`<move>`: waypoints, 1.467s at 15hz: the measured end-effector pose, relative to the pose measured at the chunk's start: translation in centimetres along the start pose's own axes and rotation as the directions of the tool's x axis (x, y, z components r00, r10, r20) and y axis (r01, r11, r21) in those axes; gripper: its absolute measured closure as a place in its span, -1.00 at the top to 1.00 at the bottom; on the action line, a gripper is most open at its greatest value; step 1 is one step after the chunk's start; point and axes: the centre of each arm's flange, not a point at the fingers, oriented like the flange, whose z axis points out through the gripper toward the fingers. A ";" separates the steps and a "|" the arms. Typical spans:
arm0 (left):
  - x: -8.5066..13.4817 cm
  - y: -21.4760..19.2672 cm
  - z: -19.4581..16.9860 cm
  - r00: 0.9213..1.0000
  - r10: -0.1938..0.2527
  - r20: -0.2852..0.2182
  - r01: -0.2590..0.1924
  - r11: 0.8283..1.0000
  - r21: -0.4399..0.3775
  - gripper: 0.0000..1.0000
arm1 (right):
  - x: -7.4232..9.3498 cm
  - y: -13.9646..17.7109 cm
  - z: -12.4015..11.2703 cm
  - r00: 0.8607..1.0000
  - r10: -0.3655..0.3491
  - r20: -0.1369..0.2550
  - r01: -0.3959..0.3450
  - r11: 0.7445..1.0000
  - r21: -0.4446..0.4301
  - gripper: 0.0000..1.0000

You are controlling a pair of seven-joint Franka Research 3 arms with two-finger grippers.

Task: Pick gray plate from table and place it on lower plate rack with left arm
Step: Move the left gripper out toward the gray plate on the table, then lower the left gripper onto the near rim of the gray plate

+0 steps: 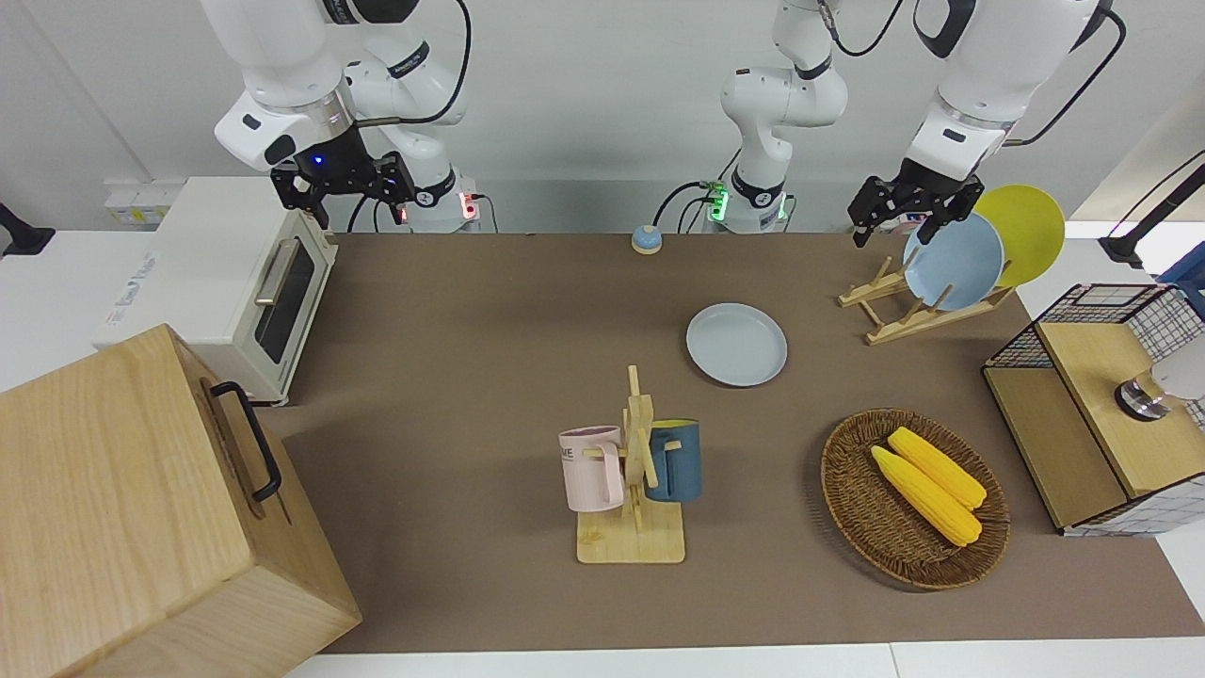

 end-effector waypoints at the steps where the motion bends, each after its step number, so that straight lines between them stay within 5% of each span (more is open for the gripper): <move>1: 0.0 0.0 0.1 1.000 0.000 0.002 0.000 1.000 0.000 0.99 | 0.0 0.0 0.0 1.000 0.000 0.000 0.000 1.000 0.000 0.97; 15: 0.4 0.1 1.8 0.998 -0.051 0.039 0.051 0.999 0.007 0.99 | 0.0 0.0 0.0 1.000 0.000 0.000 0.000 1.000 0.000 0.97; 22: -0.3 0.4 8.3 0.996 -0.061 0.067 0.064 0.997 -0.041 0.99 | 0.0 0.0 0.0 1.000 0.000 0.000 0.000 1.000 0.000 0.97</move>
